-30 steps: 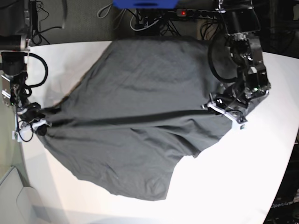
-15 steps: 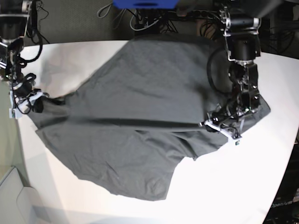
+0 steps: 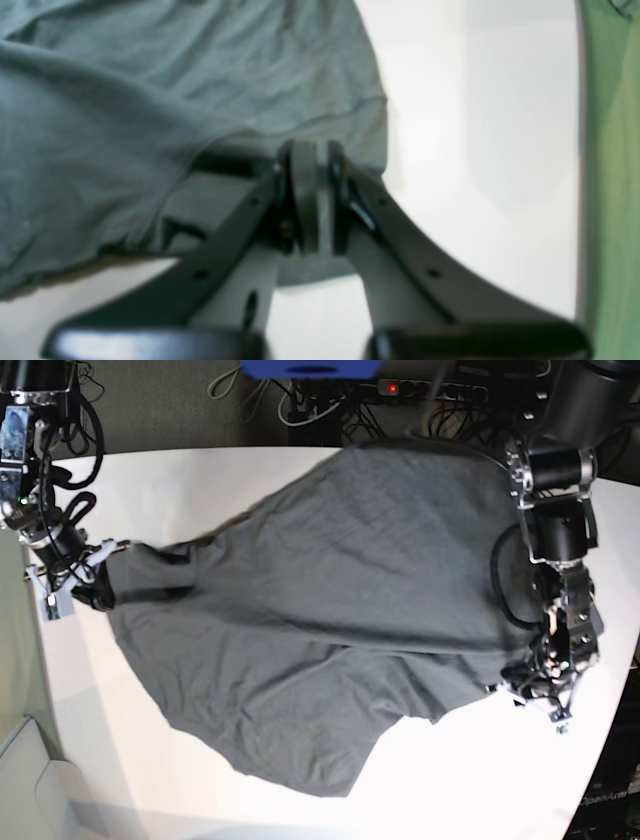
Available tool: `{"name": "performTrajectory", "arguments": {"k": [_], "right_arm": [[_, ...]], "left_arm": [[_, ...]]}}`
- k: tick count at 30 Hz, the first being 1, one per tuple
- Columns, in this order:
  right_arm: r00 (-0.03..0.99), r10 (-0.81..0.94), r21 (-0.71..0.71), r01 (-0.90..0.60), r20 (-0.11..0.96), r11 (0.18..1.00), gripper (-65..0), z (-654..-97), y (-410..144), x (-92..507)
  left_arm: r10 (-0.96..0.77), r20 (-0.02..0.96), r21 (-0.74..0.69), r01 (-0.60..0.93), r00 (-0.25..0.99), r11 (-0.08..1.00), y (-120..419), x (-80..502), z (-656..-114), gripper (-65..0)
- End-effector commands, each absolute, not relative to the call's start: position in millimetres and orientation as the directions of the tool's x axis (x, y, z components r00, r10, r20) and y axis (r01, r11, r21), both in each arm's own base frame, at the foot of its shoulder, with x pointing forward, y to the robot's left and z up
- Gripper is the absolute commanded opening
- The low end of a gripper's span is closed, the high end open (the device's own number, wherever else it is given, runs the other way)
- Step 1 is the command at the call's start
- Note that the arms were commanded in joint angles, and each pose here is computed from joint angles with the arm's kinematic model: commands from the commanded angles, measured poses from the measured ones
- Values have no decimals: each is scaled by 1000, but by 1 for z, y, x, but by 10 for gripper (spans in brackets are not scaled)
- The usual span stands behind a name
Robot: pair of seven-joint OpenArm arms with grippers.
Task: Layout the t-shirt on the table in an organized manner, then fold the t-shirt properly
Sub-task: 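Move both grippers to the shirt's shoulder corners and grasp them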
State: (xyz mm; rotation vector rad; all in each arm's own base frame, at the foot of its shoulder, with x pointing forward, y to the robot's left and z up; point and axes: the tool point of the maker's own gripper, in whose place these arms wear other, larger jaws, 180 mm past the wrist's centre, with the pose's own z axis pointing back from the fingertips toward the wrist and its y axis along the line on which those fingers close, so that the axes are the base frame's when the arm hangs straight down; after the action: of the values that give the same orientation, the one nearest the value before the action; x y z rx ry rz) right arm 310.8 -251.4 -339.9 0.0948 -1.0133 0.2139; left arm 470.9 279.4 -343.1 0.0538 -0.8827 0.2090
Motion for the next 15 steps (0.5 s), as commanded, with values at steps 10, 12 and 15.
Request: {"name": "performTrajectory", "arguments": {"k": [10, 12, 15], "right_arm": [[465, 177, -40, -289, 867, 956, -622, -295, -229, 404], [505, 191, -26, -316, 842, 948, -624, -304, -219, 424], [554, 210, -8, -344, 805, 939, -650, -319, -209, 448]], "left_arm": [[167, 745, -115, -121, 646, 986, 246, 412, -314, -460], [211, 712, -151, -147, 670, 978, 248, 389, -333, -484], [264, 675, -186, -187, 689, 965, 250, 364, -354, -589]]}}
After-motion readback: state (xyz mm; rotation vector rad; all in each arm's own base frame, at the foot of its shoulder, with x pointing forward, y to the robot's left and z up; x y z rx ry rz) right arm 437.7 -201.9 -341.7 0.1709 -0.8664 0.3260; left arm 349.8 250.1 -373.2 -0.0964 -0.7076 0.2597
